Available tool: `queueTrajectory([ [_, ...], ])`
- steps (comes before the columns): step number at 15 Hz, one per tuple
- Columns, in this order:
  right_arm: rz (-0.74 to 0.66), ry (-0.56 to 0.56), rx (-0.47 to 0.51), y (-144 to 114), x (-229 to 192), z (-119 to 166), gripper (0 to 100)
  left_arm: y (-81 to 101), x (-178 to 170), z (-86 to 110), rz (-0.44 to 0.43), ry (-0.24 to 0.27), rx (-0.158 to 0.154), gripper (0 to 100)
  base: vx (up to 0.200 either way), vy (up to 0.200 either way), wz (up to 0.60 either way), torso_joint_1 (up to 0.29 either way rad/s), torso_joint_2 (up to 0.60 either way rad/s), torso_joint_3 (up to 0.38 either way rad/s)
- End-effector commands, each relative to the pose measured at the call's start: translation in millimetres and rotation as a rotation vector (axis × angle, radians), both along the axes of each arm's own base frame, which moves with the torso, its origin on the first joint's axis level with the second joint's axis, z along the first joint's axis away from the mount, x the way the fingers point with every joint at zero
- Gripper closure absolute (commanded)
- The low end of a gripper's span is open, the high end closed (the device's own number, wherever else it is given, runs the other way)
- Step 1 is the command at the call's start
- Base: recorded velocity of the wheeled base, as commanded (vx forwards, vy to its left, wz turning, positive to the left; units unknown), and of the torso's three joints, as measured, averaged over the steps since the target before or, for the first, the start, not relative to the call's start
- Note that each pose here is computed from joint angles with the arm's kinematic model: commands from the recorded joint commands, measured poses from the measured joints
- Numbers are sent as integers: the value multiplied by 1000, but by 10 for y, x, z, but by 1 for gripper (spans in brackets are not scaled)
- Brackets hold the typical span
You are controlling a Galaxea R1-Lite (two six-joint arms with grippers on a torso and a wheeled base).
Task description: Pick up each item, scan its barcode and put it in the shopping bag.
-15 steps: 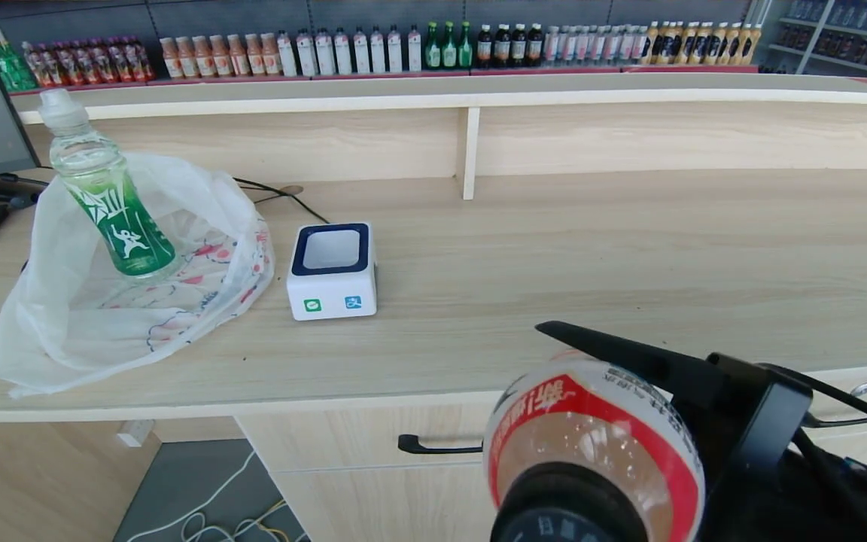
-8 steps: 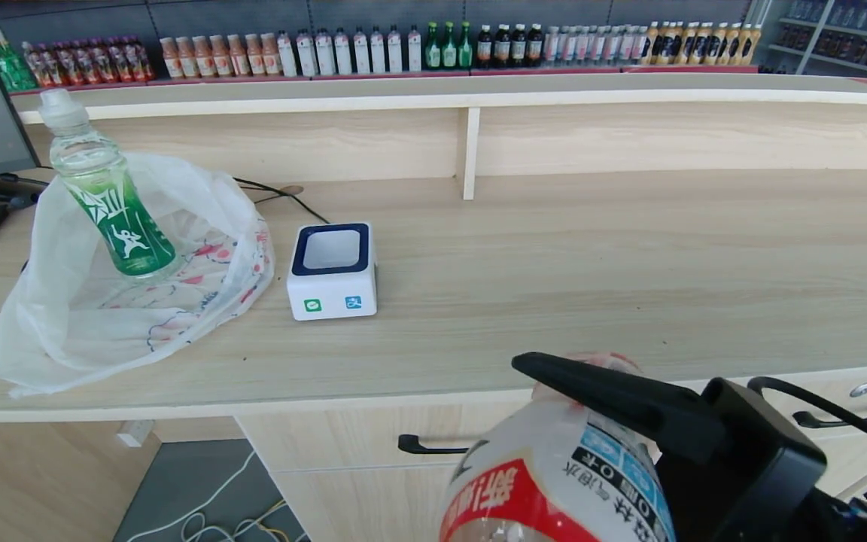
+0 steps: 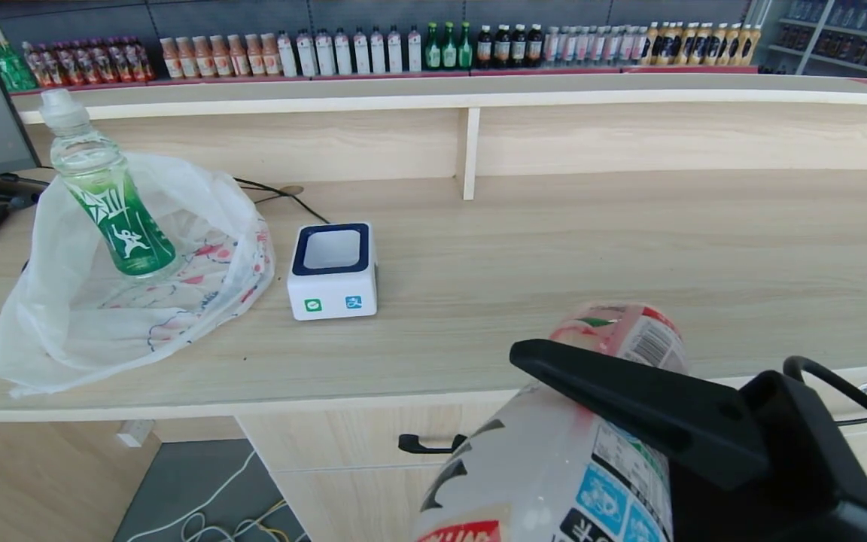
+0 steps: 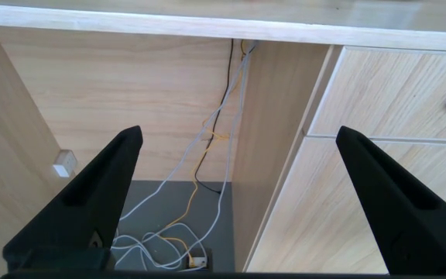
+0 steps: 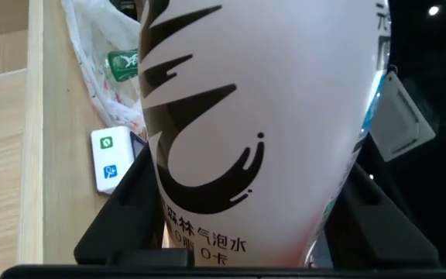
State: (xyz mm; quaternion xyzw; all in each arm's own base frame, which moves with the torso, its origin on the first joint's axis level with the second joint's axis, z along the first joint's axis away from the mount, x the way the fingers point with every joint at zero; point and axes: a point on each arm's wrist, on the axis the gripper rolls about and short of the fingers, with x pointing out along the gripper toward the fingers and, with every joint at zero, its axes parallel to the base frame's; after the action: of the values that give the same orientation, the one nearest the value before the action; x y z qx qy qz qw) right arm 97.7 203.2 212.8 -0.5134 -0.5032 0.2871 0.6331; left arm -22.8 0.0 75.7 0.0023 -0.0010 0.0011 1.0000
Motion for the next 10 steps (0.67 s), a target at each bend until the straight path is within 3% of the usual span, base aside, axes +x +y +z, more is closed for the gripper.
queueTrajectory([
  [1,16,-73,-6,119,40,60,100,0,0,1,1,-1,0,0,0,0,0,0,0,0],
  [3,-7,-138,-16,146,49,90,100,0,0,1,1,-1,0,0,0,0,0,0,0,0],
  [10,-25,-155,-22,144,40,88,100,0,0,1,1,-1,0,0,0,0,0,0,0,0],
])
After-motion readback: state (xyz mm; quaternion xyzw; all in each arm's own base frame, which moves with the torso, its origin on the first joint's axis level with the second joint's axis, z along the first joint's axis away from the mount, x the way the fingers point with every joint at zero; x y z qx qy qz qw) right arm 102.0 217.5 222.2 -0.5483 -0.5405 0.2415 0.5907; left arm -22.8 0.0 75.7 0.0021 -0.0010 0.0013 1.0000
